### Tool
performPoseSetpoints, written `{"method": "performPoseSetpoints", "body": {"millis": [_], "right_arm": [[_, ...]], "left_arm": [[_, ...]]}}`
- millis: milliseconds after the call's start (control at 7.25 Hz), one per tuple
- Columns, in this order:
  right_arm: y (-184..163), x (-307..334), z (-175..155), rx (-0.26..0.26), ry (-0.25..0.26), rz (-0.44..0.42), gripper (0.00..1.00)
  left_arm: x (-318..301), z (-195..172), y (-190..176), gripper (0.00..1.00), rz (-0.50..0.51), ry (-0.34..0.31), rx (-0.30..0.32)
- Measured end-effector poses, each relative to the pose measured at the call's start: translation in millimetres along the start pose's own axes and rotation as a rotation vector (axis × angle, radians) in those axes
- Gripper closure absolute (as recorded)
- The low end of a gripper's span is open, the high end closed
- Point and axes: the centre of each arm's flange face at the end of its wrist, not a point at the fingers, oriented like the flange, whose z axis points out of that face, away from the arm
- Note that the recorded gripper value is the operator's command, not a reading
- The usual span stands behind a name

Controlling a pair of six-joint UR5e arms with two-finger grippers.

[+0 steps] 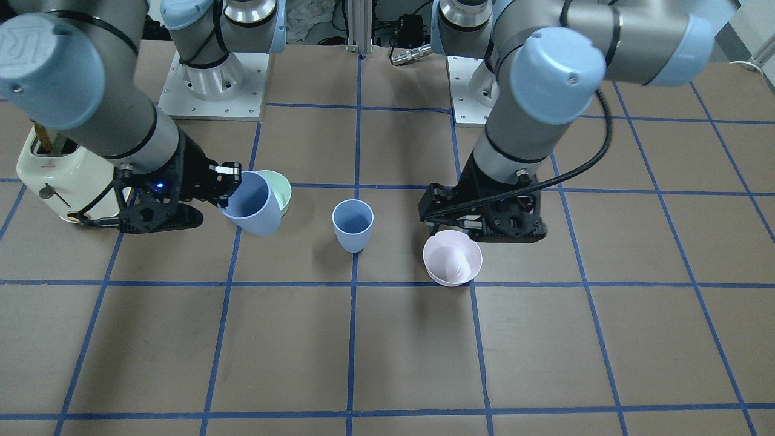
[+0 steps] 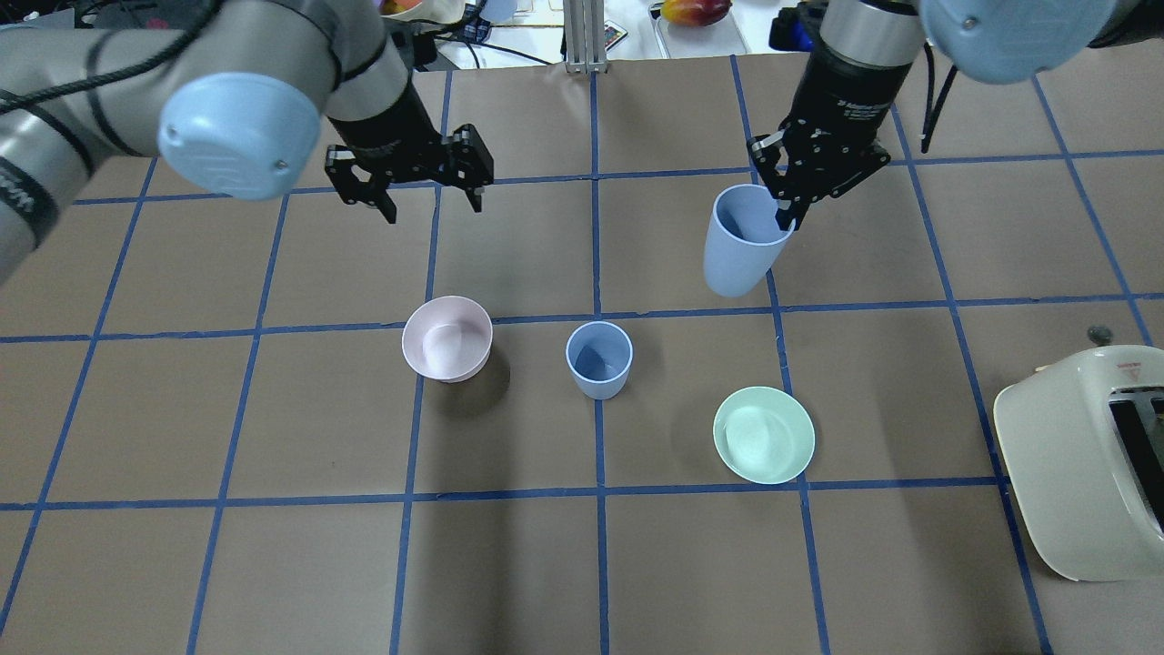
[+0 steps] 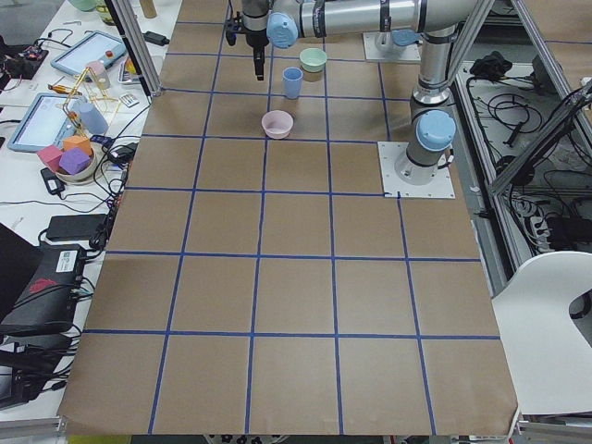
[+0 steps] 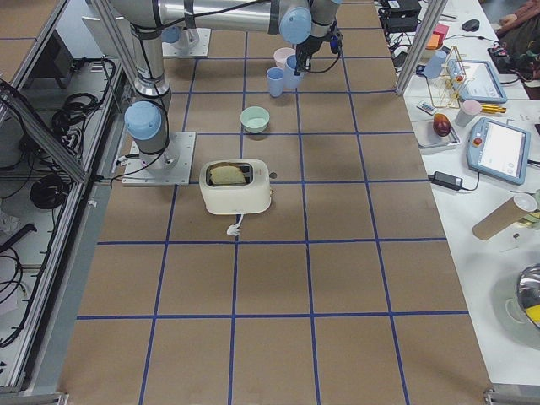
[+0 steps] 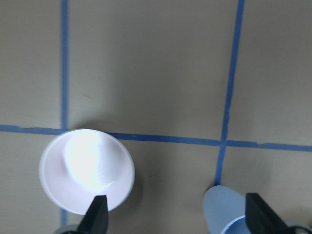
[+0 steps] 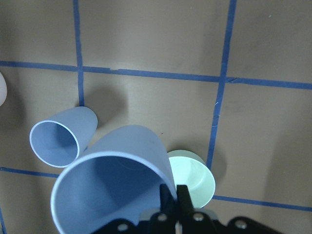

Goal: Stack blue cups with both arms

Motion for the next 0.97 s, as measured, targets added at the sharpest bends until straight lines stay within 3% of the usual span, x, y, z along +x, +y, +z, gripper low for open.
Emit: {"method": "performPoseSetpoints", "body": {"millis": [414,966], "right_arm": [[17.6,-90.9,23.8,0.006,0.031,0.066,1.0],[22.3,-138.9,64.5,0.004,0.05,0.071,1.0]], "left_arm": [[-28.5,-74.9,46.8,0.0,0.075,-0.014,0.067],[-41.4,-84.7,65.5,0.0,0.063,-0.089,0.077]]}}
